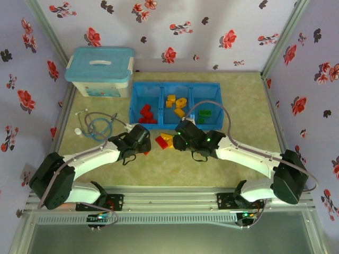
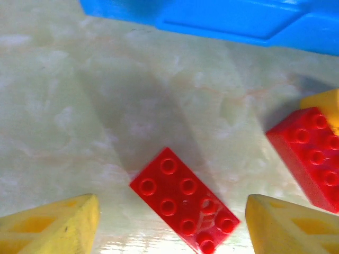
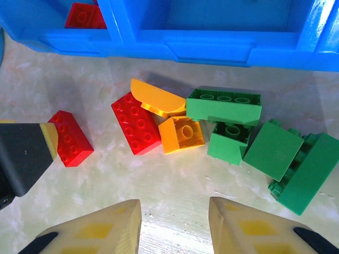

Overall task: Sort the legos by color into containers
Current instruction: Move the lego to the center of the table, then pick up the lego from the center of the table.

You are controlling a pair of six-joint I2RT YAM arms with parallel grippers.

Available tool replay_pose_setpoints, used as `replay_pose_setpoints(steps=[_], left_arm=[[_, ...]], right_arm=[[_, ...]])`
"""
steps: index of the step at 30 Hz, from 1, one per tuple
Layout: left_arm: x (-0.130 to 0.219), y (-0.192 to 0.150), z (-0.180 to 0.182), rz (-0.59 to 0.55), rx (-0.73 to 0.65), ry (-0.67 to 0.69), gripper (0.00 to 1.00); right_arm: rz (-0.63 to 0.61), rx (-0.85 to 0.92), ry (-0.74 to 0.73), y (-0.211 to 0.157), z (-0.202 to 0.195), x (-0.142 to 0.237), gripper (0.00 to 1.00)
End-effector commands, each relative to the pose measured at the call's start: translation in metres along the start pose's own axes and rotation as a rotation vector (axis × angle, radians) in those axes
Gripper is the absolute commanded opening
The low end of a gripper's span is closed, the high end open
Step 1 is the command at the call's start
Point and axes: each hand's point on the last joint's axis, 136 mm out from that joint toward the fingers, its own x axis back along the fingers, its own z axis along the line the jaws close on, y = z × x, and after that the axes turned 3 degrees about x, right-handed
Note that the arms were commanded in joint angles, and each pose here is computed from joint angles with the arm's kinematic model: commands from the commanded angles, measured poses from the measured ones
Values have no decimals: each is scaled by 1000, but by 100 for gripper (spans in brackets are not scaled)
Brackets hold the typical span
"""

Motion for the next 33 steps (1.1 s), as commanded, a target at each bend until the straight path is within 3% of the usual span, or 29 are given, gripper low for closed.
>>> replay_pose_setpoints(steps=[1,10,22,29,33], left_arm=[[6,1,0,13,16,15,78],[-8,-9,1,52,94,46,77],[-36,-21,-7,100,98,53,72],[-39,-25,-6,115,81,62,52],[-34,-18,-7,96,68,64,35]], right_arm=[[-33,-13,7,5,2,4,39],[-38,-22,-7,-1,-7,6,41],[-34,-31,-10,-7,-11,2,41],[-41,-35,-20,-10,-17,3,41],[-48,-41,-22,-11,-19,3,41]])
